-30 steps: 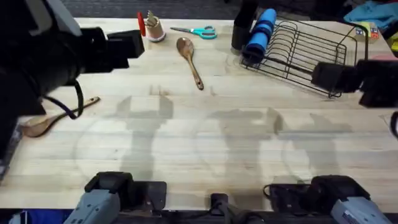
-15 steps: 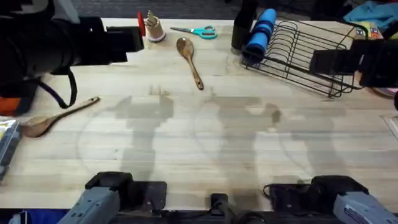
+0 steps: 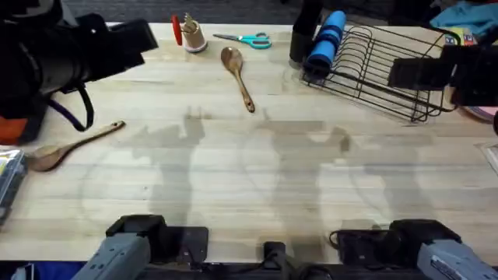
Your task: Pick up the spoon on the table one by one and put them onto the rack
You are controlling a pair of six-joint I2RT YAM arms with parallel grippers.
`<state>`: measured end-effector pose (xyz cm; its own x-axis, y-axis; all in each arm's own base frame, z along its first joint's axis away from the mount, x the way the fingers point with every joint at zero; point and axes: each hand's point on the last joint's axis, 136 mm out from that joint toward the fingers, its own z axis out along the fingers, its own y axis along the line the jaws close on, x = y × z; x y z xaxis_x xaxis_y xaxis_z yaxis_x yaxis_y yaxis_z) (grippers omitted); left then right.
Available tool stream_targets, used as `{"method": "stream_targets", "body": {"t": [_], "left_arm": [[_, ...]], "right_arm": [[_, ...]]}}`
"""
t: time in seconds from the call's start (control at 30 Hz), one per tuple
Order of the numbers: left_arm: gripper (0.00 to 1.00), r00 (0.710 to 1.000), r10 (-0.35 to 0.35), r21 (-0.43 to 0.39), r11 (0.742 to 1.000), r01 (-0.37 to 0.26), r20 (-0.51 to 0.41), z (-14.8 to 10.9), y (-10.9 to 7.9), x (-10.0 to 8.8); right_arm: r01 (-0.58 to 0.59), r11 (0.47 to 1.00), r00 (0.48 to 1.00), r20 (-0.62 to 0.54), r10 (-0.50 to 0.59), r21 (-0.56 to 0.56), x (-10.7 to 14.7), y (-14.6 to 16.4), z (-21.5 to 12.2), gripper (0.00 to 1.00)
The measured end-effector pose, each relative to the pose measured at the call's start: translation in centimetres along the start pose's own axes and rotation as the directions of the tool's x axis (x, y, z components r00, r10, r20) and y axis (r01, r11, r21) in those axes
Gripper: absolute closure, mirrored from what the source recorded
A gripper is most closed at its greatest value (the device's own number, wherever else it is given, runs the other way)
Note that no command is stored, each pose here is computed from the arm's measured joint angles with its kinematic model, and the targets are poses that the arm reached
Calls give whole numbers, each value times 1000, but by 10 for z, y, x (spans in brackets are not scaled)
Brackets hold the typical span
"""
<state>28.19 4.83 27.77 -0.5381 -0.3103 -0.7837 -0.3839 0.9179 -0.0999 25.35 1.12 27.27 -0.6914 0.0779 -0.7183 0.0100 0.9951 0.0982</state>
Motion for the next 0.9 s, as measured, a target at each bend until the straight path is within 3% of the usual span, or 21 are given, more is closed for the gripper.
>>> {"method": "stream_targets", "body": {"t": [0.23, 0.57, 0.67, 0.9], "left_arm": [[8, 979, -202, -153, 969, 194, -37, 23, 40, 4], [8, 921, -381, -321, 884, 339, -77, 49, 94, 19], [8, 879, -470, -363, 834, 415, -77, 55, 110, 26], [8, 719, -694, -477, 641, 601, -27, 60, 147, 48]], "right_arm": [[0, 1000, 1000, 1, 0, 0, 0, 0, 0, 9], [0, 1000, 1000, 1, 0, 0, 0, 0, 0, 9], [0, 1000, 1000, 1, 0, 0, 0, 0, 0, 9], [0, 1000, 1000, 1, 0, 0, 0, 0, 0, 9]]}}
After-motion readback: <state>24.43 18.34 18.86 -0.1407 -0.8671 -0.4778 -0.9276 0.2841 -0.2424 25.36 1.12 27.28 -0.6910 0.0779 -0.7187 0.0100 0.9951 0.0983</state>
